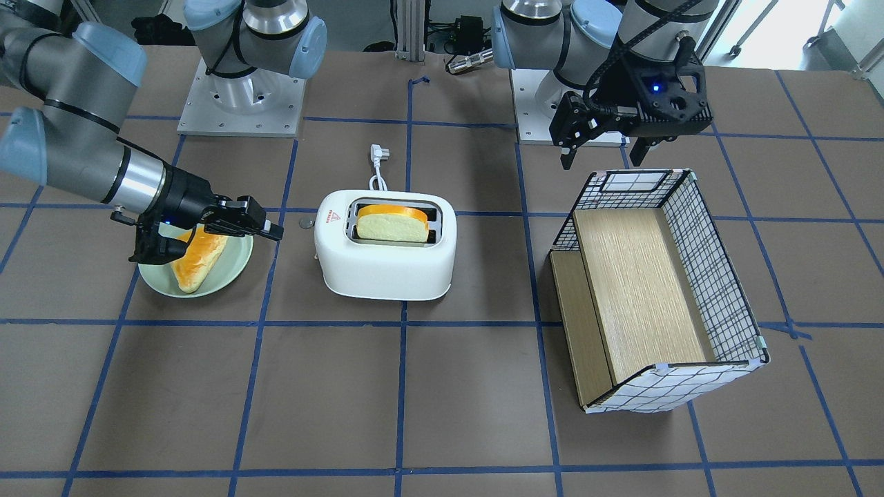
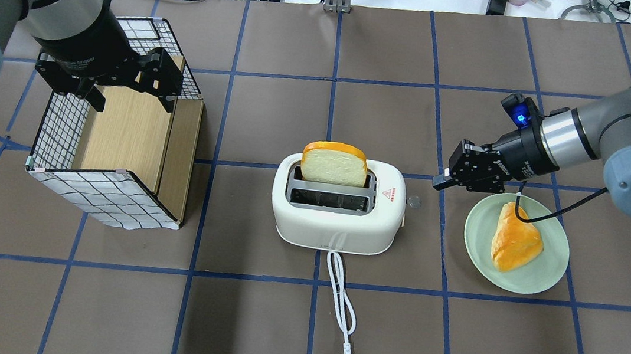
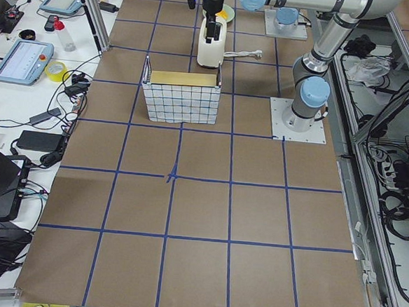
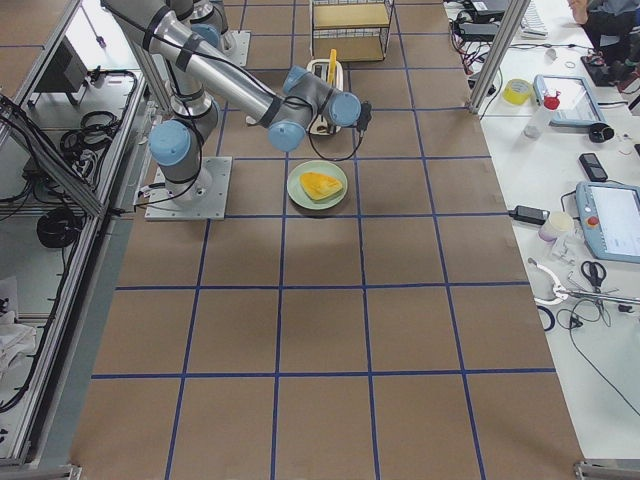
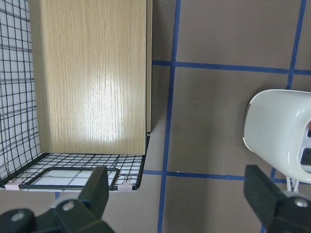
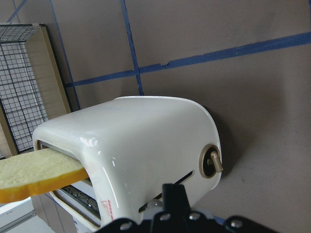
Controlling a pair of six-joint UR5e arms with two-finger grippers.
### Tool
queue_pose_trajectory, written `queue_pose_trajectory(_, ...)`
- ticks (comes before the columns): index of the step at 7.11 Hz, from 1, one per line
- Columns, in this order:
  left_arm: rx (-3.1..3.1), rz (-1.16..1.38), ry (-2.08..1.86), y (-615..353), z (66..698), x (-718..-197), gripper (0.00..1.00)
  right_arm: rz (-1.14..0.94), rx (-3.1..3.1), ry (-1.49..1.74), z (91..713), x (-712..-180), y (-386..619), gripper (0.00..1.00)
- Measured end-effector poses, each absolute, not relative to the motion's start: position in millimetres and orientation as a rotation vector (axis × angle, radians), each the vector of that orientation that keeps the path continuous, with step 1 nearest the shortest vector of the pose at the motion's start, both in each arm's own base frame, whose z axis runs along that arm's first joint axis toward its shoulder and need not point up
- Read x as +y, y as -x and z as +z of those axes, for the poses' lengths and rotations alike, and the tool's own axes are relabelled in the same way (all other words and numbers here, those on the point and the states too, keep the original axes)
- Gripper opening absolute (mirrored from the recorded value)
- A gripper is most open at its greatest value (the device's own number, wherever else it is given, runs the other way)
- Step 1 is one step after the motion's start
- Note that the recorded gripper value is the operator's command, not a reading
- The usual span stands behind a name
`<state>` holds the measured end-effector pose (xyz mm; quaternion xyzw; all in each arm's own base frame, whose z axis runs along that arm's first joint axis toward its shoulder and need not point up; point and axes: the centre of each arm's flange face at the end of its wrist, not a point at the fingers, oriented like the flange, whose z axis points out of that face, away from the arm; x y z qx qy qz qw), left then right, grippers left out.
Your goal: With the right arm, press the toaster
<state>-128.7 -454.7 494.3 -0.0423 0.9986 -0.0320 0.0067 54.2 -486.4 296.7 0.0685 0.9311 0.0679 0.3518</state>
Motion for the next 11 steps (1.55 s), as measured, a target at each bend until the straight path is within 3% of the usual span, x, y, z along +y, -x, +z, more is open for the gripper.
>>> queue_pose_trajectory(4,3.125,-0.100,0.132,129,494,-455,1.00,0.186,2.886,-0.134,478,-518,-88,0.00)
queue_pose_trajectory(8,3.125,-0.100,0.132,129,494,-455,1.00,0.105,3.169,-0.273,512,-505,-146,0.04)
queue_pose_trajectory(9,3.124,-0.100,0.132,129,494,-455,1.00,0.066,3.178,-0.277,508,-508,-152,0.47)
queue_pose_trajectory(10,3.124,-0.100,0.132,129,494,-455,1.00,0.019,3.175,-0.263,509,-510,-154,0.97)
queue_pose_trajectory(11,3.124,-0.100,0.132,129,494,-455,1.00,-0.054,3.169,-0.241,514,-514,-156,1.00)
